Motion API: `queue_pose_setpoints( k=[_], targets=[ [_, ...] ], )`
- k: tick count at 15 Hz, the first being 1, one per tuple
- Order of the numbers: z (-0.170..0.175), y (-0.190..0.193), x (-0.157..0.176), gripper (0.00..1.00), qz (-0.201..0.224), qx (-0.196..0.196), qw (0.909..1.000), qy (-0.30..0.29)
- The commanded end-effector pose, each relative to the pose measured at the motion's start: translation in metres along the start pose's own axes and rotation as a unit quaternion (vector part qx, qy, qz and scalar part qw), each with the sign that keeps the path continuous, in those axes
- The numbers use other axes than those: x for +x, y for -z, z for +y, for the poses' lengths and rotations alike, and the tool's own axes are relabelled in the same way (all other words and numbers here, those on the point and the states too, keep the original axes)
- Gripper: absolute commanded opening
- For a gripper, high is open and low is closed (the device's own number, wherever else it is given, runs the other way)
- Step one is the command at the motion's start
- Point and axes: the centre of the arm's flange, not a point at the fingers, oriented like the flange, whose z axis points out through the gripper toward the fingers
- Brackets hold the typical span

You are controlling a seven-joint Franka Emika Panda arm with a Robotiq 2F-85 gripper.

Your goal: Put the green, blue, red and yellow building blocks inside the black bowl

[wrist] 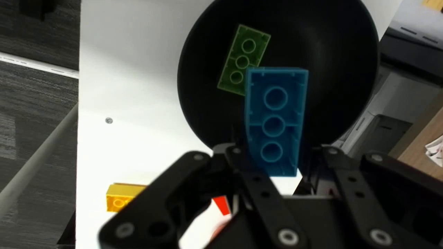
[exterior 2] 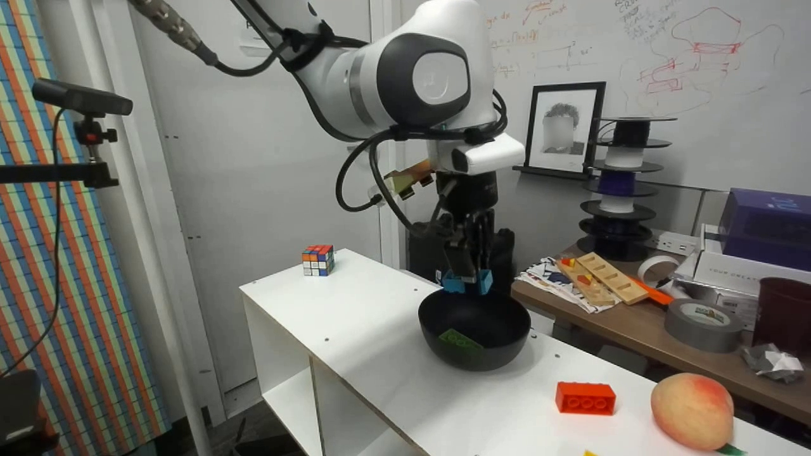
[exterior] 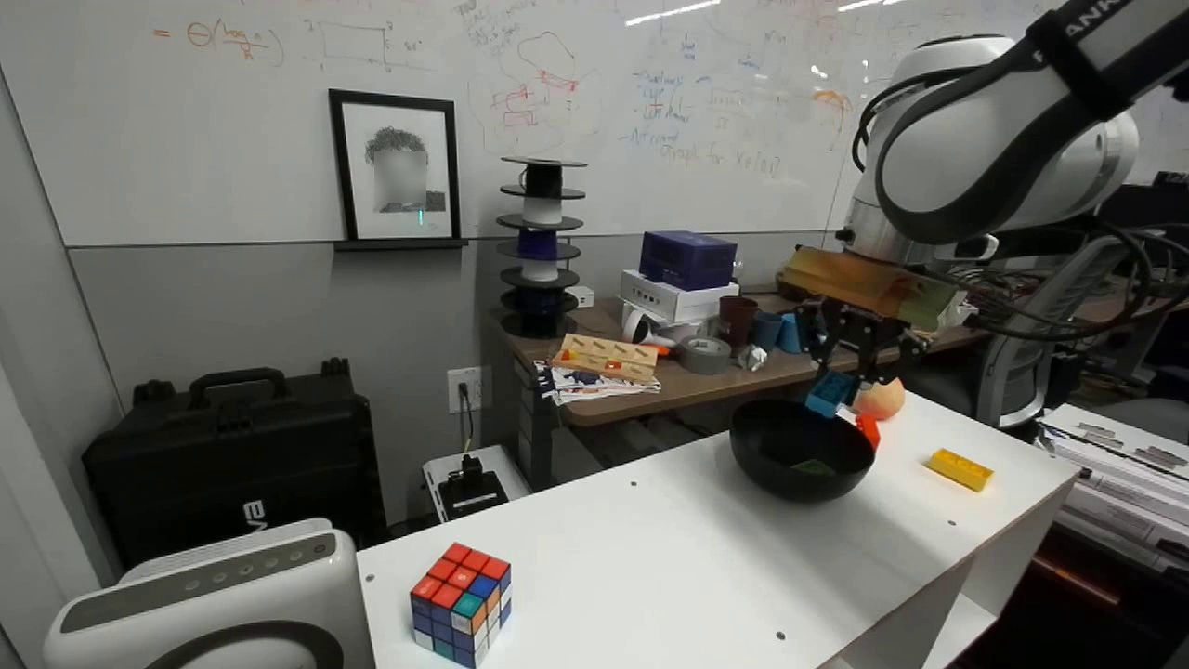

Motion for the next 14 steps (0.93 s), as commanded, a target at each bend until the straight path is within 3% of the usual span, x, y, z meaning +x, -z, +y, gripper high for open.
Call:
queue_pose_setpoints(
  k=[1, 5, 9, 10, 14],
  targets=[
    [-0.010, 0.011, 0.006, 0.68, 0.019, 0.009, 0.9996, -0.020],
    [-0.015, 0.034, 0.009, 1.00, 0.024, 0.035, 0.9989, -0.022],
    [0.000, 0.075, 0.007, 1.00, 0.025, 0.075, 0.9968, 0.009],
    [-0.016, 0.043, 0.013, 1.00, 0.025, 0.049, 0.9985, -0.007],
    [-0.013, 0.041, 0.012, 1.00, 0.023, 0.044, 0.9988, -0.006]
  ],
)
